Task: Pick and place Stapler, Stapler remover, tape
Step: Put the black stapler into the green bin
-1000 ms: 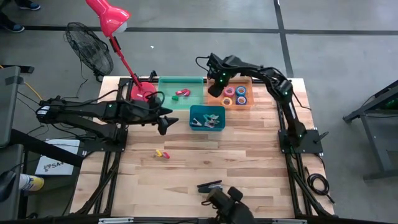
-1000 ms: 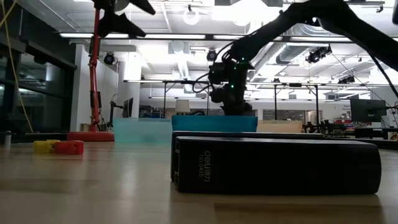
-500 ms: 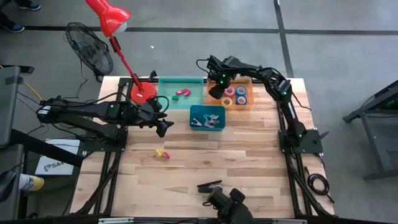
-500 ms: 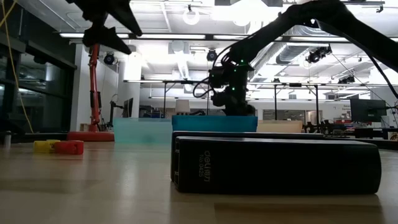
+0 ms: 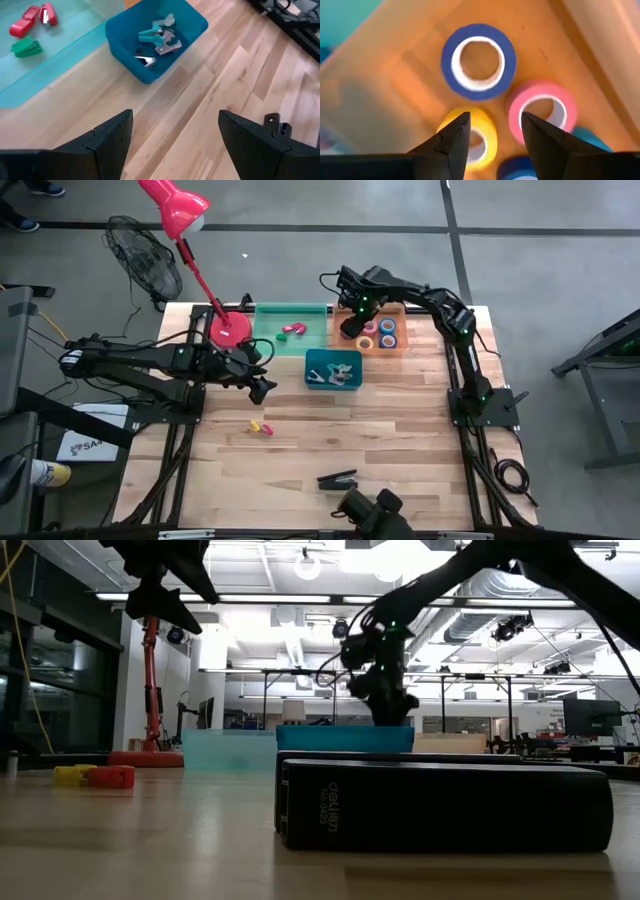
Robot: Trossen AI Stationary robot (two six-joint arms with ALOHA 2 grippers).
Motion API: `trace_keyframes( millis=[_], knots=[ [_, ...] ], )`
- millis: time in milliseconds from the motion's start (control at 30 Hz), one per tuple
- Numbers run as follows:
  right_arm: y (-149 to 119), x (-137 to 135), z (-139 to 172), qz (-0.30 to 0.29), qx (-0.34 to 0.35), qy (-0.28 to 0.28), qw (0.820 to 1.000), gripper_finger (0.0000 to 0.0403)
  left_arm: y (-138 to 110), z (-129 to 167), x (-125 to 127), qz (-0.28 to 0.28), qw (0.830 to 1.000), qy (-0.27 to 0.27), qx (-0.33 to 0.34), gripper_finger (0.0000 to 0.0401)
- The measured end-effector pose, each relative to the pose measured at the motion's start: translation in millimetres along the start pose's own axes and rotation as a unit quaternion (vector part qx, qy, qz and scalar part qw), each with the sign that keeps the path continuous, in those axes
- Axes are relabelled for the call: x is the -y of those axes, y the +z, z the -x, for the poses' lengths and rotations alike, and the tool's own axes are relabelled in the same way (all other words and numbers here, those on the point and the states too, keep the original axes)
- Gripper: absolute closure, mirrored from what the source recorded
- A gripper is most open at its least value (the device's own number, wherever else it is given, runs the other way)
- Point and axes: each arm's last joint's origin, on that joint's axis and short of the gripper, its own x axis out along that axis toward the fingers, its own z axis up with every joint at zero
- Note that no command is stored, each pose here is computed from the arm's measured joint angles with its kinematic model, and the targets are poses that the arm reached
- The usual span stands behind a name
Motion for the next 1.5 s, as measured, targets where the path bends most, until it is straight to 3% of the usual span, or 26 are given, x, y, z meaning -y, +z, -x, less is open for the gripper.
trace_keyframes(
  millis=[367, 700, 967, 1167, 1333, 1500],
  knots=[
    [-29, -33, 79, 0.034, 0.048, 0.04, 0.997, 0.0233, -7, 0, -6, -0.036, 0.998, 0.027, -0.037, 0.0112],
    [-72, -103, 137, 0.114, 0.089, 0.089, 0.986, 0.0233, -10, 1, -8, -0.095, 0.993, 0.028, -0.06, 0.0112],
    [-108, -171, 140, 0.197, 0.052, 0.102, 0.974, 0.0233, -11, 1, -8, -0.144, 0.987, 0.01, -0.074, 0.0112],
    [-137, -223, 140, 0.232, 0.057, 0.098, 0.966, 0.0233, -12, 1, -7, -0.149, 0.985, -0.005, -0.084, 0.0112],
    [-161, -256, 141, 0.216, 0.057, 0.12, 0.967, 0.0225, -12, 1, -6, -0.167, 0.982, -0.013, -0.088, 0.0112],
    [-181, -283, 139, 0.198, 0.055, 0.13, 0.97, 0.0185, -12, 1, -6, -0.172, 0.98, -0.023, -0.095, 0.0112]
  ],
)
